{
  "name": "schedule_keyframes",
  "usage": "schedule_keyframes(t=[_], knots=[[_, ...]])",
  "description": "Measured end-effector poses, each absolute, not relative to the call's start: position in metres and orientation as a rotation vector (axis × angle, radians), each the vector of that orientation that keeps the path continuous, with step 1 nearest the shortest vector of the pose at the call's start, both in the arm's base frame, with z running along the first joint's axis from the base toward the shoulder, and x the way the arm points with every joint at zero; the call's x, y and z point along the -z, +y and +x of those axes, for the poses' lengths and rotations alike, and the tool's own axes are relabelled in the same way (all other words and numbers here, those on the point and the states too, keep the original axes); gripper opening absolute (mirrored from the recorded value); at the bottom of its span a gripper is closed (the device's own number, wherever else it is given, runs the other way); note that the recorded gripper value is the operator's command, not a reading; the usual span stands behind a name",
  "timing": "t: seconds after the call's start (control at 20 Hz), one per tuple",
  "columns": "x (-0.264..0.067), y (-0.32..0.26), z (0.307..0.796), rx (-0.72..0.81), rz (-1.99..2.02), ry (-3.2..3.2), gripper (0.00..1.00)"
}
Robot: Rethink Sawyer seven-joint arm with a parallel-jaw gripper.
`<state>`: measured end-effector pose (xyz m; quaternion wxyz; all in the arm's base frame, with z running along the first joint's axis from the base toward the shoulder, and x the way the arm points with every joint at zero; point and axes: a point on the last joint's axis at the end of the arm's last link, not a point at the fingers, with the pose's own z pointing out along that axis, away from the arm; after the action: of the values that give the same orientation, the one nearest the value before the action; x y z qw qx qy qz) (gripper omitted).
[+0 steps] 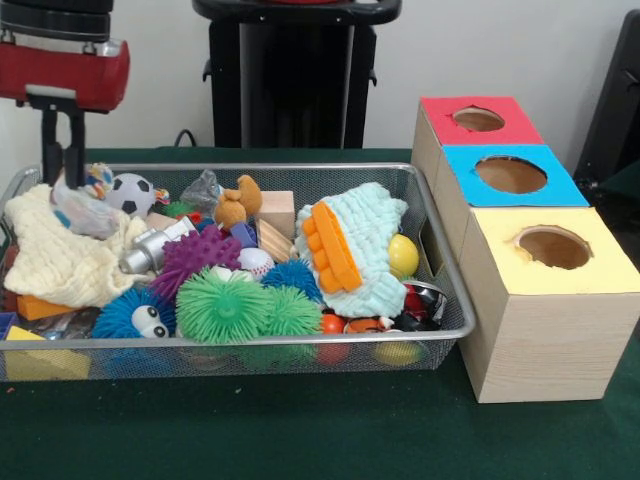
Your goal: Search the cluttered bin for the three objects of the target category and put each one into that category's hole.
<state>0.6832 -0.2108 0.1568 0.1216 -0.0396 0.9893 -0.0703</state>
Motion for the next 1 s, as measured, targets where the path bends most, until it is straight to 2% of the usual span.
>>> schedule_keyframes(t=[0.35, 1.0], knots=[[-0.159, -0.191, 0.678, 0.203, -0.126, 2.904, 0.00], [-0.186, -0.137, 0.682, 0.267, -0.152, 2.892, 0.00]])
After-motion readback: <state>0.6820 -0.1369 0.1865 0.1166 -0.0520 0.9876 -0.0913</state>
